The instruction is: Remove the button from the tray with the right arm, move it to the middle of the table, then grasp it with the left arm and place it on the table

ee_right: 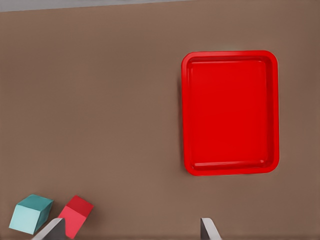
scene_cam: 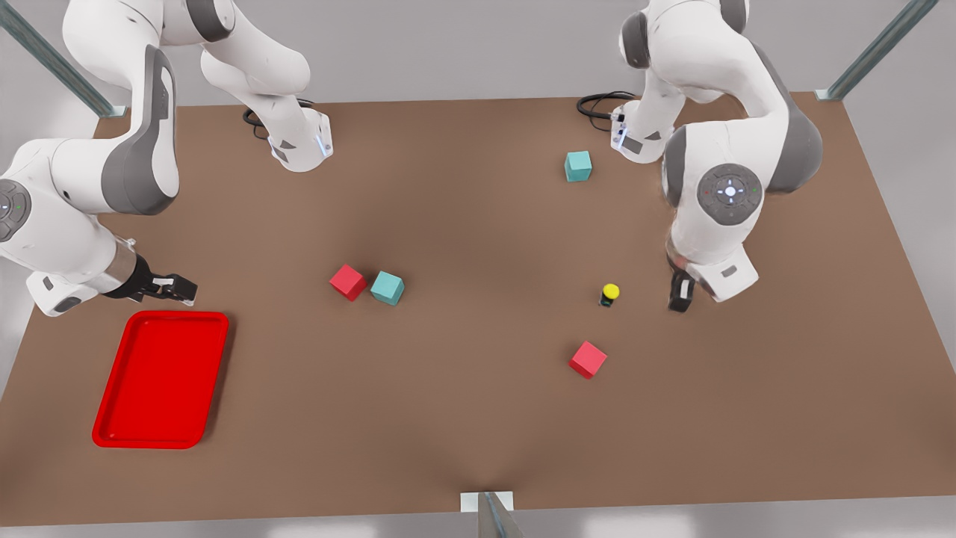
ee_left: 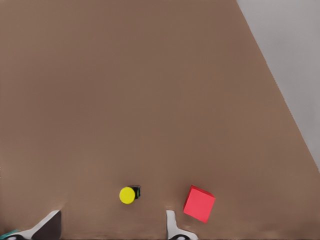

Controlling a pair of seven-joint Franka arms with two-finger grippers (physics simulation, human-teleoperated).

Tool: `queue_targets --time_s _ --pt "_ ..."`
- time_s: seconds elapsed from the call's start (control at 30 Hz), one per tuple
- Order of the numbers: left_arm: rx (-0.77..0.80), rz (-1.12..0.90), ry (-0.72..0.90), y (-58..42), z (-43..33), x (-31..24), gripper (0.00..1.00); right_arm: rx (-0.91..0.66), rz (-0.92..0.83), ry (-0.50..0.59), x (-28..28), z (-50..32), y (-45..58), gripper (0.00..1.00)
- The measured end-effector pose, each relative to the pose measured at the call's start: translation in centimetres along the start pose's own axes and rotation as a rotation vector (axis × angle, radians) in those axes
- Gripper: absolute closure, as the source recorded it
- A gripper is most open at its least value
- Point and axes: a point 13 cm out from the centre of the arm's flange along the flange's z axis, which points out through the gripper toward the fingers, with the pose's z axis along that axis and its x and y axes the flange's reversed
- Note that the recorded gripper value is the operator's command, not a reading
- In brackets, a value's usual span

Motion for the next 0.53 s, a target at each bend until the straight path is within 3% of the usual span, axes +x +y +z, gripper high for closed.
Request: queue_targets --time_s 0.07,0.17,0.53 --pt "0.024 0.252 0.133 3.5 -2.4 0.8 0.00 0.000 -0.001 -0.001 0.0 0.0 0.1 0.00" --pt "0.016 0.453 0.135 10.5 -2.2 -1.8 0.00 0.000 -0.007 -0.001 0.0 -0.1 0.5 0.00" --pt "0.033 0.808 0.066 13.1 0.0 -11.2 0.00 0.001 -0.010 0.001 0.1 0.0 0.8 0.00"
